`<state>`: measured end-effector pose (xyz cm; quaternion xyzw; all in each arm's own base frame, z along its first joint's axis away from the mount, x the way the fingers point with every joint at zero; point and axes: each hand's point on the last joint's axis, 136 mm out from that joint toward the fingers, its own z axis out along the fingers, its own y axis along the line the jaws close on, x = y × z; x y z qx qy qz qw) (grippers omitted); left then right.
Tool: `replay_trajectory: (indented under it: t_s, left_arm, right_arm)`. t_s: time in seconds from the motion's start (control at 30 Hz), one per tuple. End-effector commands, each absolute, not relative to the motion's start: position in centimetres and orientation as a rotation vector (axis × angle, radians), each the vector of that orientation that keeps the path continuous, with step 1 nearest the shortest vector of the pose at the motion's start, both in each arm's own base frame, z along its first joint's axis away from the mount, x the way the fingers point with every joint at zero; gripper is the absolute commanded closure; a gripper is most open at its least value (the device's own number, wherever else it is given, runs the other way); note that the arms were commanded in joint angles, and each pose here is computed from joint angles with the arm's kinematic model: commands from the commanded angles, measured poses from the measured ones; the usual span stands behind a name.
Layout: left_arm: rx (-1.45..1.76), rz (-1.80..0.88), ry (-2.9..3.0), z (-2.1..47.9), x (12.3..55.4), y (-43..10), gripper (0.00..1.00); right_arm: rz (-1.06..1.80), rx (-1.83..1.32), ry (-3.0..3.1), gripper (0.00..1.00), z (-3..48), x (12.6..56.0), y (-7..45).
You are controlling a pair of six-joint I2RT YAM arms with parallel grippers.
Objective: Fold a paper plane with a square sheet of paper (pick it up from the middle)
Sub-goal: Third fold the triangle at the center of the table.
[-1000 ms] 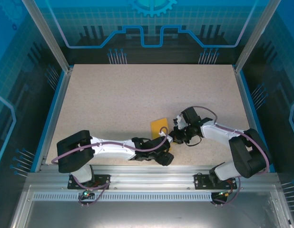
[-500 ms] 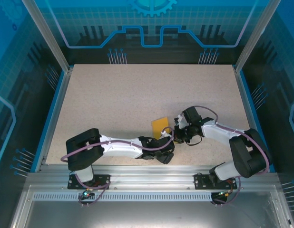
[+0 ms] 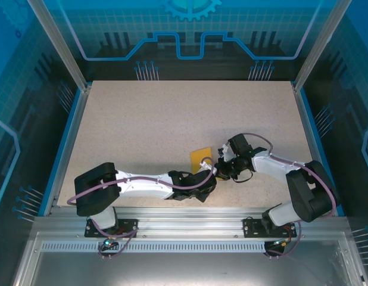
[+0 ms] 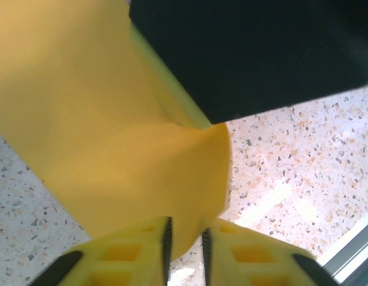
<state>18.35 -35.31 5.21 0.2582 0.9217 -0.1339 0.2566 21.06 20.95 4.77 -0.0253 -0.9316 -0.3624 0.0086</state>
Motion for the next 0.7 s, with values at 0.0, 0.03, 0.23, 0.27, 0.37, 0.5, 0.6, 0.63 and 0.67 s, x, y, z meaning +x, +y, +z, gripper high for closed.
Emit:
replay_trajectory:
  t_s: [0.0, 0.03, 0.23, 0.27, 0.37, 0.5, 0.6, 0.63, 0.67]
  left_arm:
    - [0.691, -0.353, 2.474, 5.8, 18.6, -34.9, 0.82]
    - [0.694, -0.355, 2.474, 5.8, 18.6, -34.9, 0.87]
    - [0.694, -0.356, 2.473, 5.8, 18.8, -34.6, 1.0]
    - [0.69, -0.369, 2.476, 5.8, 18.8, -34.5, 1.0]
    - [0.701, -0.446, 2.482, 5.9, 18.8, -34.5, 1.0]
    - [0.732, -0.537, 2.5, 6.0, 18.5, -34.6, 1.0]
    - [0.726, -0.587, 2.525, 5.7, 18.5, -34.1, 1.0]
    - [0.724, -0.6, 2.531, 5.6, 18.5, -34.0, 1.0]
    - [0.719, -0.615, 2.535, 5.6, 18.5, -33.8, 1.0]
  right_arm:
    - [-1.126, -0.091, -2.906, 0.9, 4.8, 21.3, 20.8]
    - [-1.129, -0.089, -2.907, 0.89, 4.9, 21.3, 20.8]
    - [-1.123, -0.088, -2.912, 0.85, 4.9, 21.4, 20.7]
    - [-1.117, -0.084, -2.914, 0.84, 4.9, 21.4, 20.6]
    - [-1.101, -0.075, -2.926, 0.79, 5.1, 21.6, 20.4]
    - [-0.973, -0.064, -2.995, 0.72, 5.0, 21.9, 19.1]
    - [-0.678, -0.084, -3.107, 0.67, 4.7, 22.6, 16.1]
    - [-0.642, -0.07, -3.125, 0.66, 4.9, 22.9, 15.8]
    - [-0.641, -0.054, -3.137, 0.65, 5.2, 23.4, 15.9]
